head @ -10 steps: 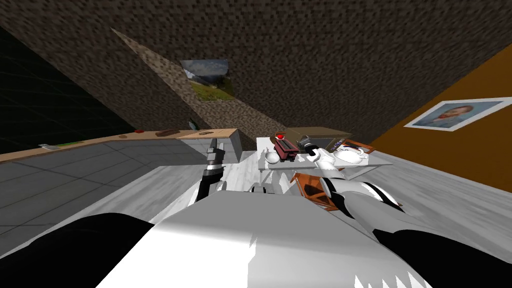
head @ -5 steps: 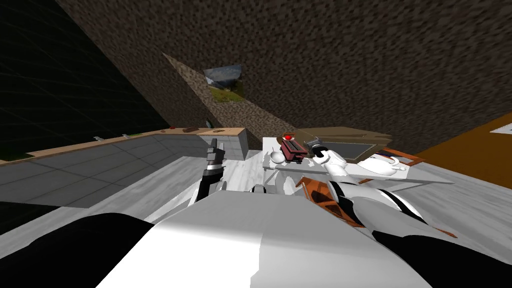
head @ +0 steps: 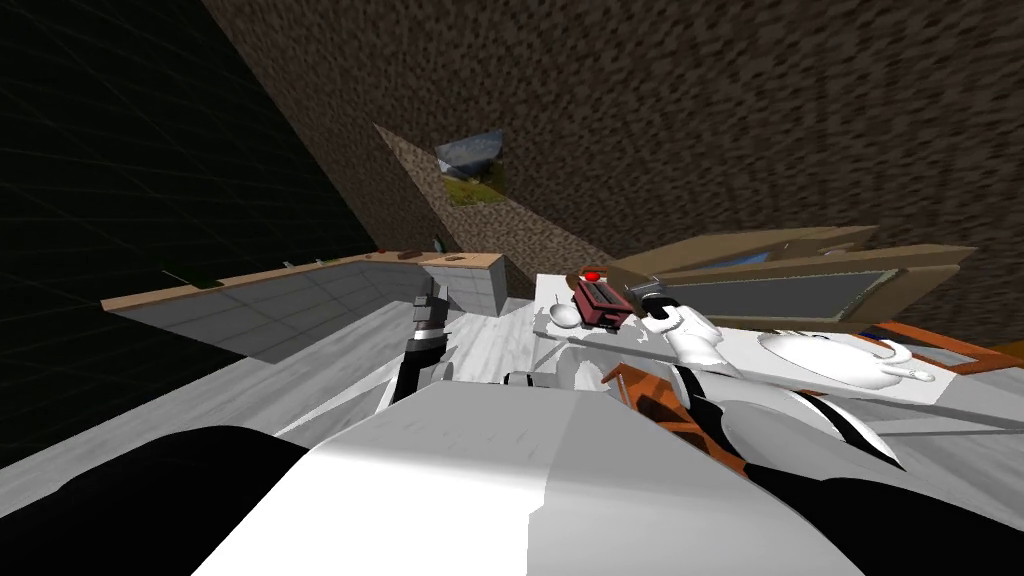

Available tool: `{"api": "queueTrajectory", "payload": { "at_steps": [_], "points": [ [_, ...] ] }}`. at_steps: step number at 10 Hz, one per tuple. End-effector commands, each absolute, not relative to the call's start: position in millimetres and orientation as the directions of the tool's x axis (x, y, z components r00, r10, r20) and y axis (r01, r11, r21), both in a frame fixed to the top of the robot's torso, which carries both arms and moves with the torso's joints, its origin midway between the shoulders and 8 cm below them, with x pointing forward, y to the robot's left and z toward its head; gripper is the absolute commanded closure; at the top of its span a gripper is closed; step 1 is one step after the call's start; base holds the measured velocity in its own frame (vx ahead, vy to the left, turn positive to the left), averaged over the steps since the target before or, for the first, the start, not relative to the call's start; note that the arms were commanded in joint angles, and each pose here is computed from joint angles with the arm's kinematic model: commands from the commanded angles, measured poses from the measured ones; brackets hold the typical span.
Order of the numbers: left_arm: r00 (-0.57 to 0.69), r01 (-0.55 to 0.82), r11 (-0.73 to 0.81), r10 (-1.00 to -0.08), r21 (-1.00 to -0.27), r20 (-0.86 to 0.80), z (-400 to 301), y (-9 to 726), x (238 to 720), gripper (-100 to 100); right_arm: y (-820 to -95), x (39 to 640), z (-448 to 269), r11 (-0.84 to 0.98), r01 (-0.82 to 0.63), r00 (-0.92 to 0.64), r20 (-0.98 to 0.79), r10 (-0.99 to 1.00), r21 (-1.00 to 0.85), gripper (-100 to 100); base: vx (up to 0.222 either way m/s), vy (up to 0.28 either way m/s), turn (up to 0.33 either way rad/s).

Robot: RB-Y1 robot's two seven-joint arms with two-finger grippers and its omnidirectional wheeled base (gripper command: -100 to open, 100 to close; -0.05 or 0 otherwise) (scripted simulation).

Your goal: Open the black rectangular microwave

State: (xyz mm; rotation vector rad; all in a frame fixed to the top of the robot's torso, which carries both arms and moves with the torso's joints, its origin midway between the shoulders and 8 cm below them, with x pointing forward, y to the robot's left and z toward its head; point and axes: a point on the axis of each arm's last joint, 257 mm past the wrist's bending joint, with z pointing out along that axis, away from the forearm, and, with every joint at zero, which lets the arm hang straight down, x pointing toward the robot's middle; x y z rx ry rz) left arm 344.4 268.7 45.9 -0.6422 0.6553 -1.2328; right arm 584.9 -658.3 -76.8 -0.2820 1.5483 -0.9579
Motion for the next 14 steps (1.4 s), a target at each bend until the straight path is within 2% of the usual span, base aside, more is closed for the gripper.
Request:
{"api": "queueTrajectory", "payload": {
  "at_steps": [1,3,4,5,6,8,11,13,14],
  "points": [
    [0.203,0.630,0.210,-0.974,-0.748,-0.102,46,269,344,0,-695,557,-67,0.568,0.370,-0.303,-0.673,-0.674,-0.735,-100,-0.046,-0.008,0.409],
    [0.203,0.630,0.210,-0.974,-0.748,-0.102,46,269,344,0,-688,563,-74,0.600,0.372,-0.282,-0.702,-0.654,-0.708,-100,-0.045,-0.014,0.115],
    [0.203,0.630,0.210,-0.974,-0.748,-0.102,46,269,344,0,-665,578,-72,0.592,0.335,-0.263,-0.677,-0.688,-0.732,100,0.056,-0.015,-0.366],
    [0.203,0.629,0.210,-0.974,-0.748,-0.102,46,269,344,0,-665,578,-72,0.592,0.335,-0.263,-0.677,-0.688,-0.732,100,0.078,-0.001,-0.323],
    [0.203,0.630,0.210,-0.974,-0.748,-0.102,46,269,344,0,-633,599,-76,0.613,0.298,-0.223,-0.677,-0.701,-0.732,100,0.087,0.032,-0.350],
    [0.203,0.629,0.210,-0.974,-0.748,-0.102,46,269,344,0,-633,599,-76,0.615,0.299,-0.222,-0.679,-0.699,-0.730,100,0.065,0.010,-0.213],
    [0.203,0.629,0.210,-0.974,-0.748,-0.102,46,269,344,0,-566,636,-81,0.650,0.221,-0.134,-0.683,-0.718,-0.727,100,0.061,0.010,-0.392],
    [0.203,0.630,0.210,-0.974,-0.748,-0.102,46,269,344,0,-566,636,-81,0.650,0.221,-0.134,-0.683,-0.718,-0.727,100,0.031,0.026,-0.013],
    [0.203,0.630,0.210,-0.974,-0.748,-0.102,46,269,344,0,-531,652,-82,0.664,0.180,-0.088,-0.684,-0.724,-0.726,100,0.077,0.019,-0.338]
  ]
}}
